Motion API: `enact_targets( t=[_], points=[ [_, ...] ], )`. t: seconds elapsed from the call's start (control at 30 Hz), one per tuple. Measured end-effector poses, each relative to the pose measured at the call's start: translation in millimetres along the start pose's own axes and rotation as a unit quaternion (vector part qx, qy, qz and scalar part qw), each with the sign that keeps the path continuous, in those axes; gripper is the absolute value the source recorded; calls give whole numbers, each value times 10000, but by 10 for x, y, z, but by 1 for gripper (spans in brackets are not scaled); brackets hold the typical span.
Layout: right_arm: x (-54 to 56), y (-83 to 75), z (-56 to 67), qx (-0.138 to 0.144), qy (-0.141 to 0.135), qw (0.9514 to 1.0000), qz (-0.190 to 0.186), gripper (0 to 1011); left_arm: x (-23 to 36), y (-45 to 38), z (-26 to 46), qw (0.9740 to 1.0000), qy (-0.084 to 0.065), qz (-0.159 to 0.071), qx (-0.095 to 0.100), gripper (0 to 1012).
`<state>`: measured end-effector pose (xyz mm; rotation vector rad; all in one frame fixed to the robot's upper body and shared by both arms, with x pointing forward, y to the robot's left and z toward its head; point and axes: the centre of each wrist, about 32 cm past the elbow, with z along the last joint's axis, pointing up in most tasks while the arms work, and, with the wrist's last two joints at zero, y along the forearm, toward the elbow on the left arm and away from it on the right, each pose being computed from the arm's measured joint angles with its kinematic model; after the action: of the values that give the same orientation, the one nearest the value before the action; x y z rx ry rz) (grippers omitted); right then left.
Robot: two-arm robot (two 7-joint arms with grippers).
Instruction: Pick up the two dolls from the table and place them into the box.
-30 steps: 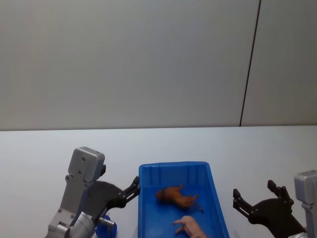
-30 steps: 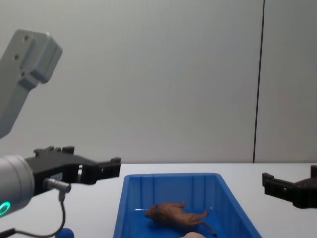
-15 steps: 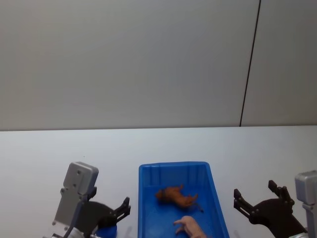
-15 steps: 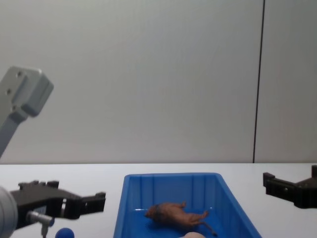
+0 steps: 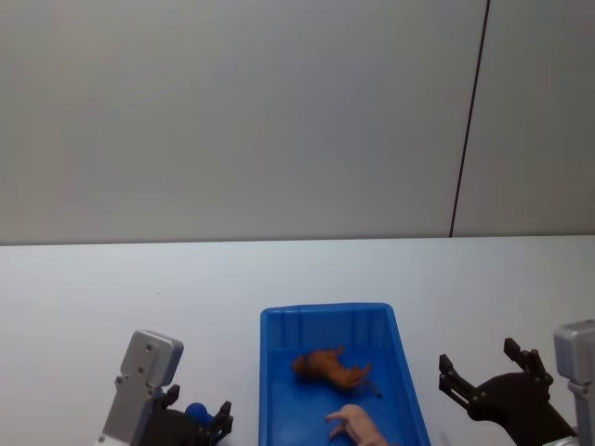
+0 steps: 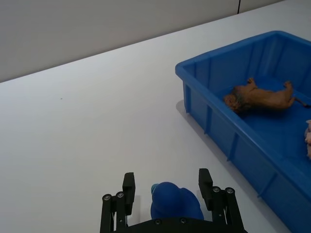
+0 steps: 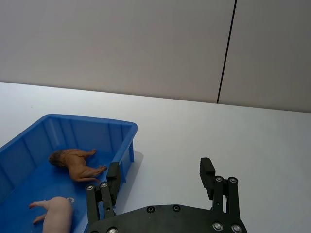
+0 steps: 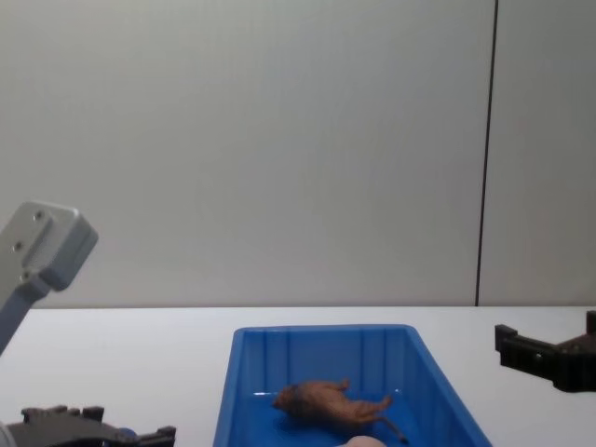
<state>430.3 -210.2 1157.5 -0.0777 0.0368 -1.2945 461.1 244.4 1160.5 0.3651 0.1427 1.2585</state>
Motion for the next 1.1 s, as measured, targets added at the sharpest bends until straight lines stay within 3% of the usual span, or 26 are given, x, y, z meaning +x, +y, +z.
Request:
enact_targets(
  t=[0.3, 0.6, 0.87, 1.1],
  points=[
    [0, 0, 0, 0, -1, 10000, 0, 1001, 29, -36, -89, 9999, -17, 3, 138, 587],
    [0, 0, 0, -1, -1, 10000, 0, 1001, 51, -52, -132, 9999, -27, 23, 110, 340],
    [0, 0, -1, -1, 0, 10000, 1, 1001, 62, -44, -131, 10000, -40, 39, -65, 284],
    [0, 0, 0, -1, -1, 10000, 0, 1001, 67, -19, -45, 9991, -96, -21, -406, 243]
  ],
)
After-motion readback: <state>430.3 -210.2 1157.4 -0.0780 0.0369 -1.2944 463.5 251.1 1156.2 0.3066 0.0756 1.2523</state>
